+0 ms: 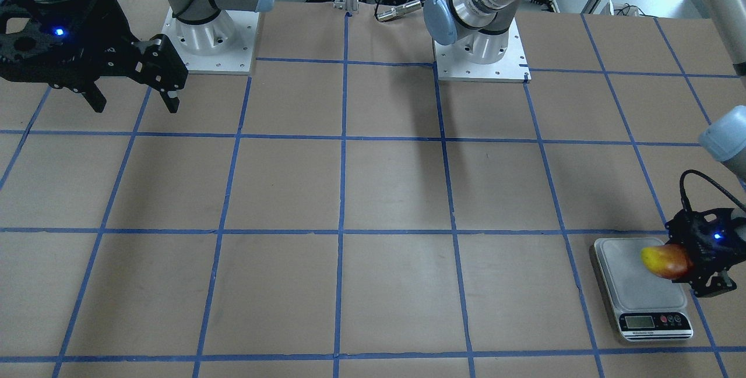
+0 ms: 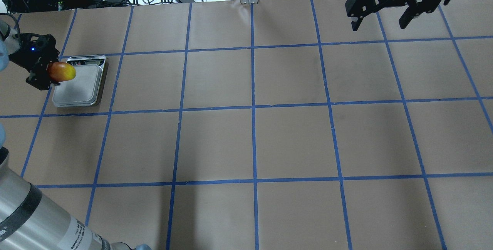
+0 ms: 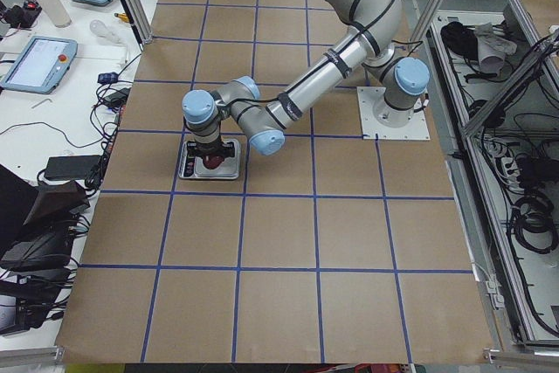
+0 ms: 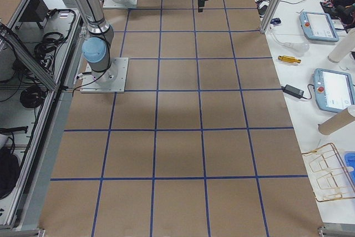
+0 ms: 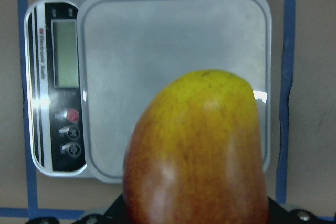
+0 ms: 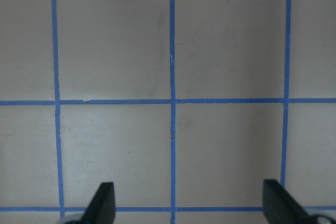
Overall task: Weigh mango
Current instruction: 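Carry the mango with the left gripper over the silver scale, then lower the mango onto the scale pan and open the left gripper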
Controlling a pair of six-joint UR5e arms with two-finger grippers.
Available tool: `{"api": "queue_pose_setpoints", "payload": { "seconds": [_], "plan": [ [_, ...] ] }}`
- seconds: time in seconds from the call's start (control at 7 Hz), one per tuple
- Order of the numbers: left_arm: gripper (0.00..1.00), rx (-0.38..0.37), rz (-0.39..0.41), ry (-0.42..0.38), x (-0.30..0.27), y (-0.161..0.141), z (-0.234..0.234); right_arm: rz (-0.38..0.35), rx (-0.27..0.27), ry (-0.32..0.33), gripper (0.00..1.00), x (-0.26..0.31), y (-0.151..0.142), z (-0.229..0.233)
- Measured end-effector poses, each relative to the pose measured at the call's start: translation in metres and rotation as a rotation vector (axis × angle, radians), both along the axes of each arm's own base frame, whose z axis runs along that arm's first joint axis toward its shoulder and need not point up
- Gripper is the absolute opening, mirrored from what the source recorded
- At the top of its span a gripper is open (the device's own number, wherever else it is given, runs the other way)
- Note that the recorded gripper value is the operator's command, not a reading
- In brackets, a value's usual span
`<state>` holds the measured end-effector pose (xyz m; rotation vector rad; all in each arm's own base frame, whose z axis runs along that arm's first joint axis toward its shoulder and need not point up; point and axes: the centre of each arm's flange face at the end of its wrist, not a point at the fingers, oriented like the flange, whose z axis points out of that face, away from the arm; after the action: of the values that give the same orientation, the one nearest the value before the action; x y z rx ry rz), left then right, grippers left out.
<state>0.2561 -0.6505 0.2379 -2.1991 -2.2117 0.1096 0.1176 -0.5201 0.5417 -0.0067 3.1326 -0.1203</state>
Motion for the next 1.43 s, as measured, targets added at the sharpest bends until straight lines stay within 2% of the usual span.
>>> {"api": "queue_pose_setpoints", "payload": {
  "seconds": [0.57, 0.71, 0.86, 1.14, 1.43],
  "plan": [
    [0.0, 0.001, -0.007, 0.013, -0.005, -0.01, -0.029, 0.001, 0.0, 0.0, 1.0, 0.0, 0.0, 0.0],
    [0.35, -0.004, -0.006, 0.011, -0.004, -0.012, -0.031, 0.0, 0.0, 0.0, 1.0, 0.0, 0.0, 0.0],
    [0.75, -0.005, -0.006, 0.011, -0.004, -0.012, -0.033, 0.0, 0.001, 0.0, 1.0, 0.0, 0.0, 0.0],
    [1.0, -0.008, -0.004, 0.027, -0.005, -0.014, -0.038, 0.0, 0.001, 0.0, 1.0, 0.0, 0.0, 0.0],
    [1.0, -0.017, -0.001, 0.041, -0.006, -0.014, -0.037, 0.0, 0.001, 0.0, 1.0, 0.0, 0.0, 0.0]
  ]
}}
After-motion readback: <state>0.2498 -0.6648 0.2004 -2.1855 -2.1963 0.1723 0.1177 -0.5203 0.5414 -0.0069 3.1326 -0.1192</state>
